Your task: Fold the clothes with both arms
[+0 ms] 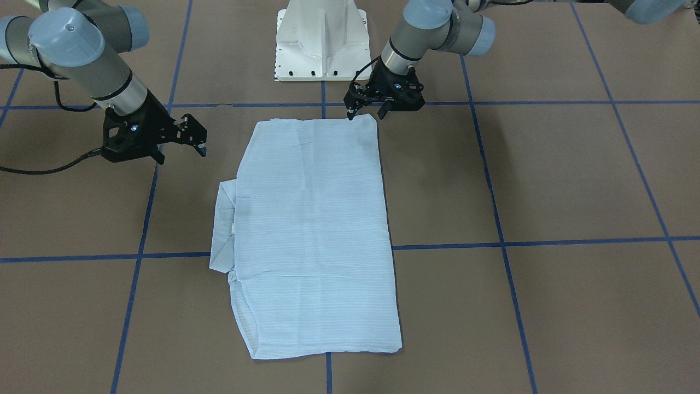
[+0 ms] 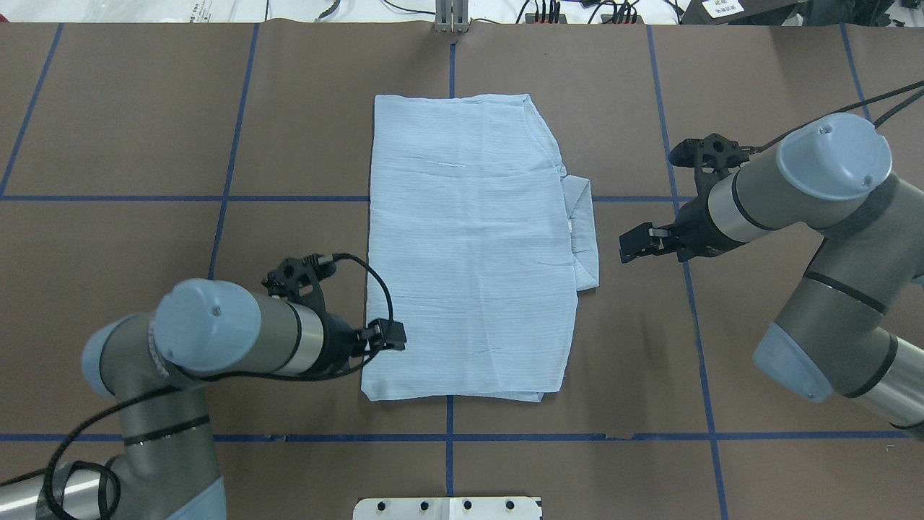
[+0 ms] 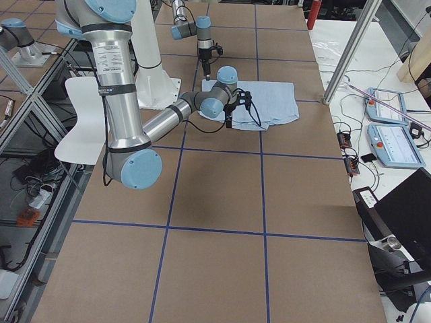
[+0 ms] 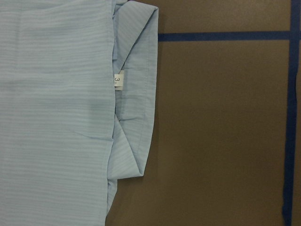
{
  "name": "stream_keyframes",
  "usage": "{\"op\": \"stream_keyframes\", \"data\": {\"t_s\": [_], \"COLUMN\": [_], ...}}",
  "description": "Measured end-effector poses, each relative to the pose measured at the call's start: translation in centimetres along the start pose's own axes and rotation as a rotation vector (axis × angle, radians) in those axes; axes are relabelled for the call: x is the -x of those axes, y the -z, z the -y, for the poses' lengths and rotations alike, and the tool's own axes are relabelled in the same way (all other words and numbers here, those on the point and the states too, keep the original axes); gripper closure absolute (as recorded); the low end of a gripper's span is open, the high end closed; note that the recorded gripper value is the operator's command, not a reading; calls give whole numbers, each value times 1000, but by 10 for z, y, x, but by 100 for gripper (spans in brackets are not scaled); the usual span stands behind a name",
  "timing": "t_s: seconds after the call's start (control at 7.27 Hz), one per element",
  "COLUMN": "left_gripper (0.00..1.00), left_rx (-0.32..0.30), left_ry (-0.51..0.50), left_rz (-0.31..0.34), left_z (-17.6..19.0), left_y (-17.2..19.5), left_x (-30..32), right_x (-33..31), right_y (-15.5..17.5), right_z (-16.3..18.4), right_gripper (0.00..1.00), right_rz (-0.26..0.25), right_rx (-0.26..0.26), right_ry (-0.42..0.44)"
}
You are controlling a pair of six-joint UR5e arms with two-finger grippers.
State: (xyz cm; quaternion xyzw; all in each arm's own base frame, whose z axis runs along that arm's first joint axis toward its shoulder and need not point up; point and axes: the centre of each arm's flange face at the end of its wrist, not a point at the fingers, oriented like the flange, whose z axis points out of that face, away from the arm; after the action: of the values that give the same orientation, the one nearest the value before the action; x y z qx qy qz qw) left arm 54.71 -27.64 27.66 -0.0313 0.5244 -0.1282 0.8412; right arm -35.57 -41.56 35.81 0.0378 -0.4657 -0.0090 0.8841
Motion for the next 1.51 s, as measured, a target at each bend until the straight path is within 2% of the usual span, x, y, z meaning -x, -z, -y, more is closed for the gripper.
{"op": "stream_keyframes", "data": {"t_s": [0.14,0.55,1.51], "left_gripper": [28,40,43], "left_rx": [-6,-16,-32], "left_ry": [3,8,18], "left_rz": [20,40,50], "left_z": [-4,-4,7], "left_y": [-10,-15,-14], "left_x": [4,5,6], "right_x": [3,6,7], "right_y": [-1,-1,-2], "right_z": [-5,-10,-11], "right_gripper": [0,0,0], "right_rz": [4,7,6], "right_rx": [6,11,11], "right_ry": [-2,-3,-2]}}
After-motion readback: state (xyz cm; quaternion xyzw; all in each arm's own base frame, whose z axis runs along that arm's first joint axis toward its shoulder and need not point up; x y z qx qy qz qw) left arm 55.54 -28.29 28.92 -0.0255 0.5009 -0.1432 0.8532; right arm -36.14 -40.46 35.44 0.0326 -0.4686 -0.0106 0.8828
